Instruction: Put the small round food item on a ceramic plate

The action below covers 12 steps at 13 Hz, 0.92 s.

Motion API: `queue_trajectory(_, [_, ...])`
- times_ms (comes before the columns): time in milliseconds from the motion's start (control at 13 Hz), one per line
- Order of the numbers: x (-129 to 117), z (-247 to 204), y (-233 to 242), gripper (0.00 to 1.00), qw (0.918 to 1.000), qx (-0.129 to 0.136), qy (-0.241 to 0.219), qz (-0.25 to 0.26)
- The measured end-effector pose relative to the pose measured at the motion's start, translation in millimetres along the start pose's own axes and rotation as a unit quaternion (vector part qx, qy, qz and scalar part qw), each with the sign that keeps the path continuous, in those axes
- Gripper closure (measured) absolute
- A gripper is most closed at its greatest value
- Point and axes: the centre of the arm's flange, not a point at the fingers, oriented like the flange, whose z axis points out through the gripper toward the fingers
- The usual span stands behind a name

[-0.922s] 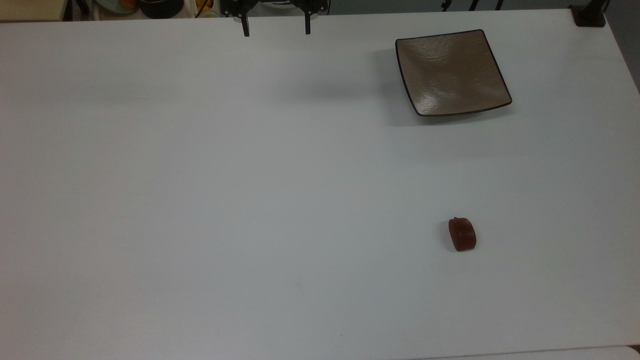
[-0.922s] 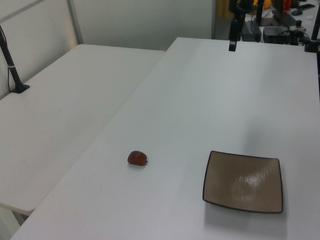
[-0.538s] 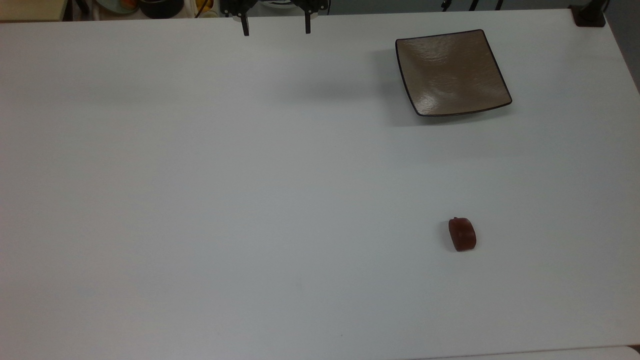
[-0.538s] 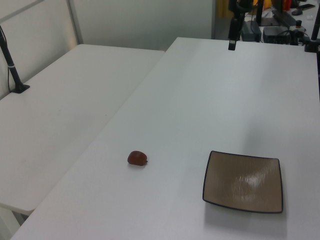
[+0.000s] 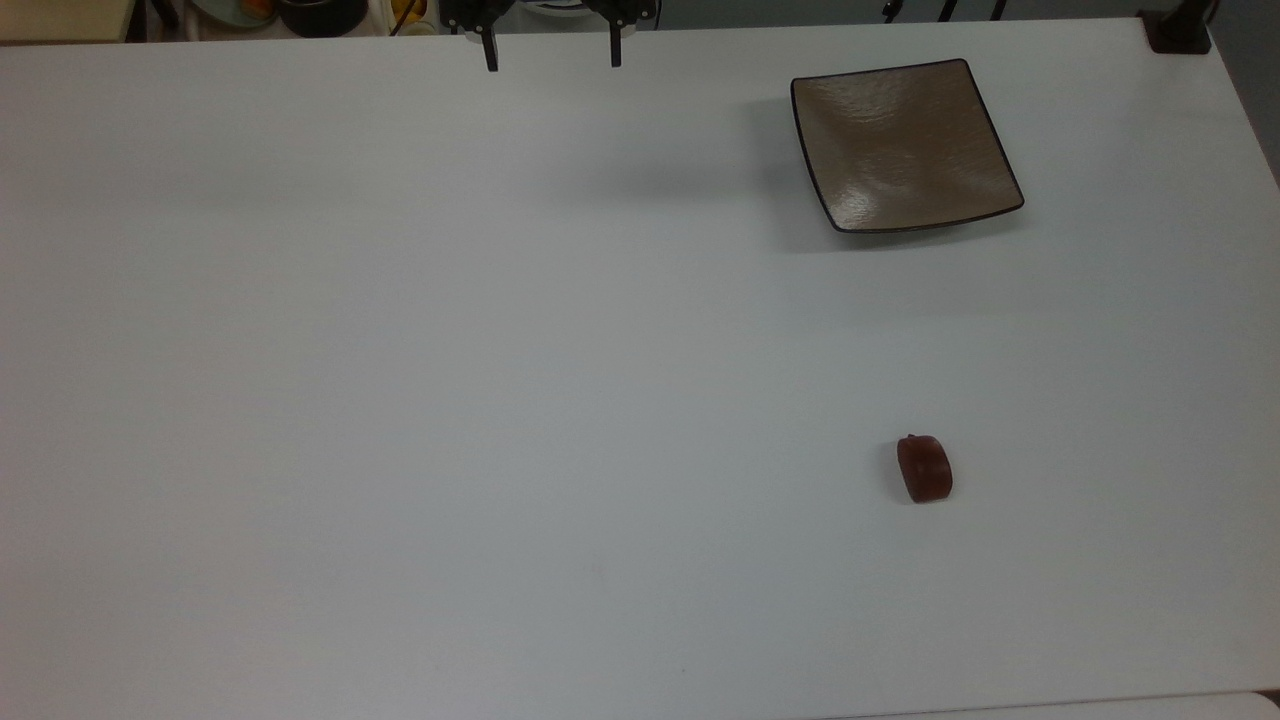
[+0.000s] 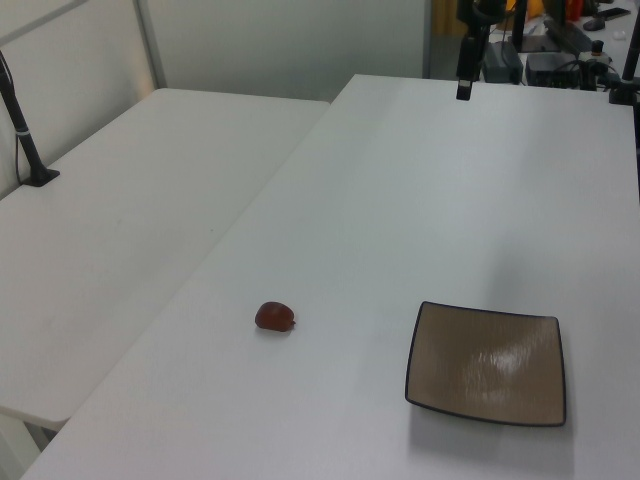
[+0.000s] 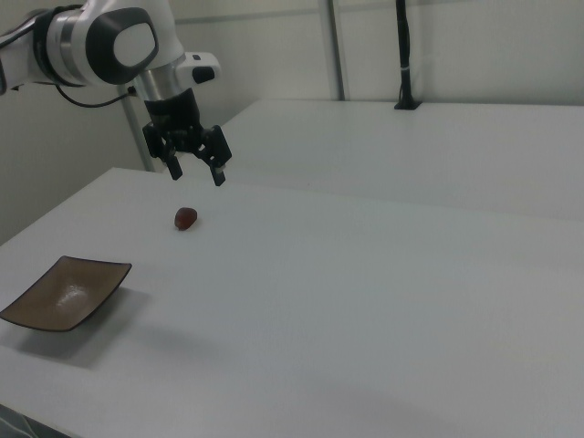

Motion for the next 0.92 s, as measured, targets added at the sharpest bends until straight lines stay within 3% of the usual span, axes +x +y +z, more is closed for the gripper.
queue_trajectory(692, [1, 1, -5, 0.00, 0.9999, 0.013, -0.001, 0.000])
queue_trajectory(922, [14, -2, -28, 0.00, 0.9996, 0.017, 0.014, -0.020])
